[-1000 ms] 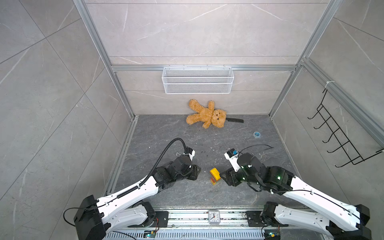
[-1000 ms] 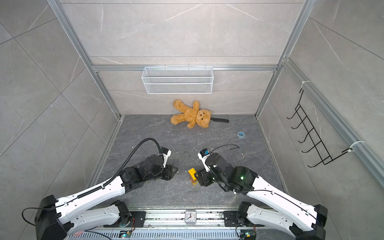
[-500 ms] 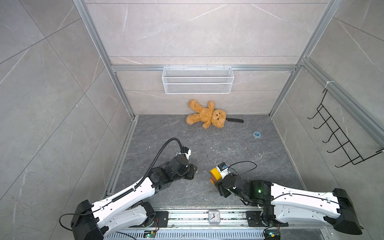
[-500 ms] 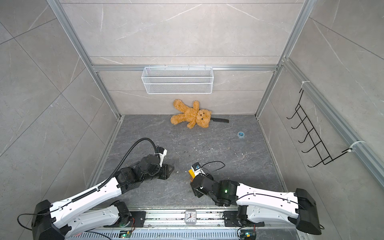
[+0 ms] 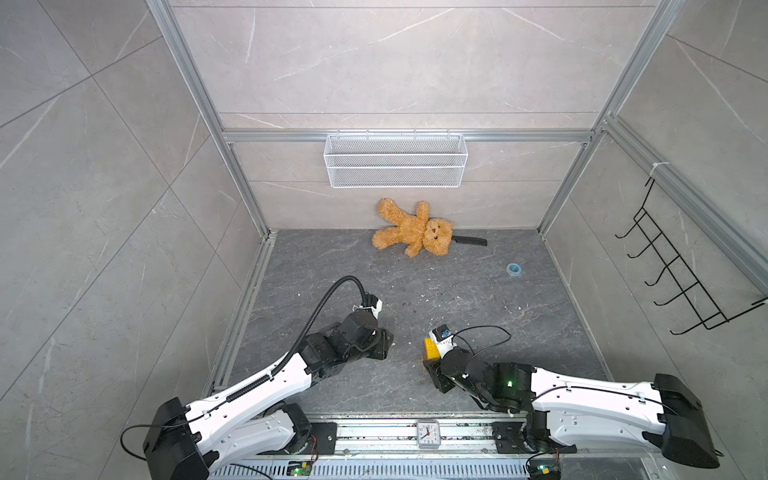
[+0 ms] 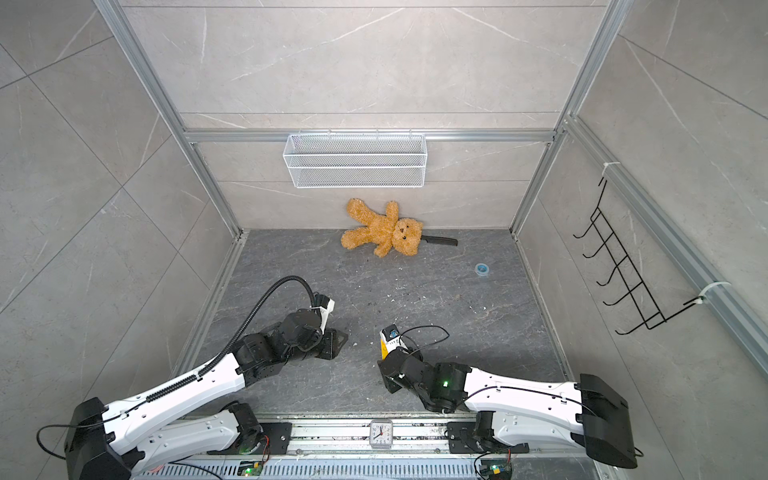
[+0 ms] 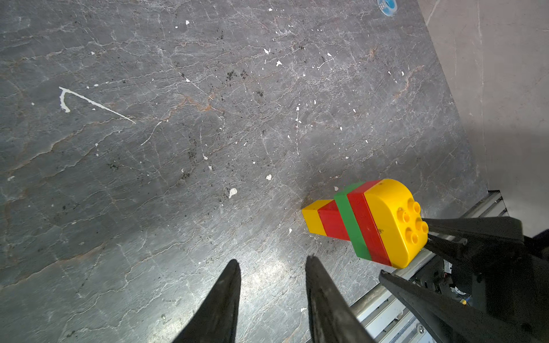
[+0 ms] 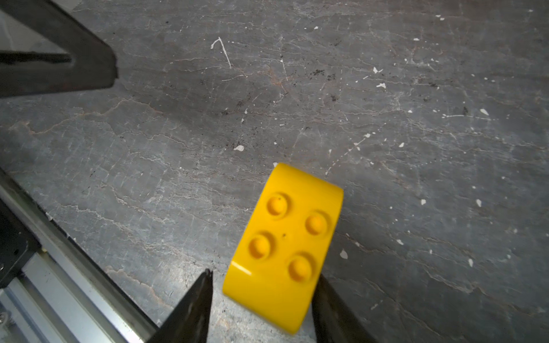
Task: Assemble an ice cream with lego
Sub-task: Pick up the lego brick from the center of the board.
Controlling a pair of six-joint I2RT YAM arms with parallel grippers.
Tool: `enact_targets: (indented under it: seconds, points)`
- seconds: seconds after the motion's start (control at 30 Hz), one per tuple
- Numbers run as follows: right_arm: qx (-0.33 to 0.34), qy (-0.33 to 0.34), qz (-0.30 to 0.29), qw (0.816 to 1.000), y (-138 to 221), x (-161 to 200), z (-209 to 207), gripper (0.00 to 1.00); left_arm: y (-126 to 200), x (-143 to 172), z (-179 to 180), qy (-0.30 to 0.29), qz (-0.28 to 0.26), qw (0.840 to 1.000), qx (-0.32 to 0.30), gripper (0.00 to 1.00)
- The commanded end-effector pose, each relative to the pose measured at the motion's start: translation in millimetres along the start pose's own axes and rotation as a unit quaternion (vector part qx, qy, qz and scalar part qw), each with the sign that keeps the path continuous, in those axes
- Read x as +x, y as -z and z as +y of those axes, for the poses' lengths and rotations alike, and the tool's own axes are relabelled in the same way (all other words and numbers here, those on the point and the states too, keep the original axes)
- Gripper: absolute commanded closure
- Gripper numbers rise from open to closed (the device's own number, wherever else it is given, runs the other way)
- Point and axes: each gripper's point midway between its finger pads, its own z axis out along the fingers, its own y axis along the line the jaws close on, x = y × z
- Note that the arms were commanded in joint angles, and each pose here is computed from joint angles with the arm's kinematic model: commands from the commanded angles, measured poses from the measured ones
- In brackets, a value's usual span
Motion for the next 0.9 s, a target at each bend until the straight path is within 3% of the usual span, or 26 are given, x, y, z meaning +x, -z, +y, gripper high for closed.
enact_targets:
  seconds: [0.0,0.53,0.87]
  points:
    - [-0.002,-0.007,0.003,1.0,-6.6,1.8,-0.6,0.47,10.0,-14.8,-9.7,-0.011,-0.014,1.0,0.013,0.61]
    - [0.052,-0.066,0.029,0.996,-0.3,8.6,-17.2,0.63,14.0,-15.2,-10.6,-0.008,-0.017,1.0,0.017,0.61]
    - [0.055,-0.093,-0.015,0.994,8.1,-7.8,-19.4,0.68,14.4,-15.3,-9.6,-0.009,-0.019,1.0,0.015,0.61]
